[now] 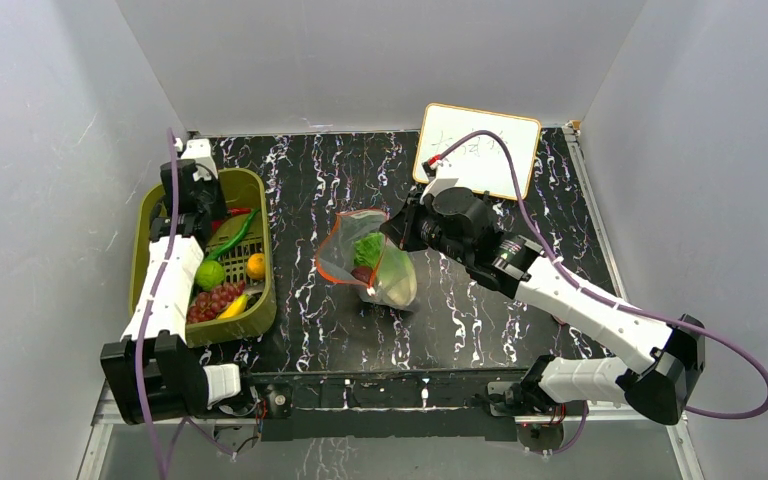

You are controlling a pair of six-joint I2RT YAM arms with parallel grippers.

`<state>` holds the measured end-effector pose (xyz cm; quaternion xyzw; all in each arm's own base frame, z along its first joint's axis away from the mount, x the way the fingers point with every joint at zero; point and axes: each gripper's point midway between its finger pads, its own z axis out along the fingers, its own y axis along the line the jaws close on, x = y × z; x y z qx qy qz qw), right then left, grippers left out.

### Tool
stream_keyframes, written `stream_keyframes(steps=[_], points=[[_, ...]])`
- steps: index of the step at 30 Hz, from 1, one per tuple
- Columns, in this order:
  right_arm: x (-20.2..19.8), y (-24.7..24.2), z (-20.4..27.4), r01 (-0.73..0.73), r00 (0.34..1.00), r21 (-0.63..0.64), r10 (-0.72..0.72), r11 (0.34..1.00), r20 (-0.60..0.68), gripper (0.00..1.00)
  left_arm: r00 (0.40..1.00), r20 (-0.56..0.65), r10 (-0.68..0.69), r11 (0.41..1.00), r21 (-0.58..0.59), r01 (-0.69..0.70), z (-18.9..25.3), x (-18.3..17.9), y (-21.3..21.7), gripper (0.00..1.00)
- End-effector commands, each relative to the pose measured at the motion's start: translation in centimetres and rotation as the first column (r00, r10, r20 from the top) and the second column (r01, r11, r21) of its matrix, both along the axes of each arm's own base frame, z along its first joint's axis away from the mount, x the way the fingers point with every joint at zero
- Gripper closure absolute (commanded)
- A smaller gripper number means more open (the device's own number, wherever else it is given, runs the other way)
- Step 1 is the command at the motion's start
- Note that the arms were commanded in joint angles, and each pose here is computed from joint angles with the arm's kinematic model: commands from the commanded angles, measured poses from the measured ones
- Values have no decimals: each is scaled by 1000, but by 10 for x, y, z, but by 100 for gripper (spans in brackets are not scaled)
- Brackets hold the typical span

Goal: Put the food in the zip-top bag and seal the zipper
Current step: Place the fake vegetable in the zipper food storage bag.

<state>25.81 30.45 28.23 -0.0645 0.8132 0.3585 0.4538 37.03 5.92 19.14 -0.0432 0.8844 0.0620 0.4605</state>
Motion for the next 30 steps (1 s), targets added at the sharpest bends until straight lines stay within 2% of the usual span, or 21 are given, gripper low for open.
stream_keyframes(steps=[1,7,14,22,25,30], points=[[6,2,39,17,996,112,-26,994,85,100,993,115,-3,989,-147,20,32,-1,-23,100],[9,7,40,15,996,133,-26,991,86,100,981,166,-99,946,-290,144,55,-10,-59,100],[14,16,38,18,998,140,-27,990,64,100,960,234,-155,923,-311,225,89,-24,-74,100],[24,22,46,55,997,200,-66,978,47,100,898,360,-252,824,-406,394,140,-33,-112,100],[28,23,49,81,995,230,-91,970,36,100,856,412,-313,749,-448,489,158,-39,-134,100],[33,23,58,115,992,291,-127,950,24,100,766,503,-401,557,-530,640,182,-57,-174,100]])
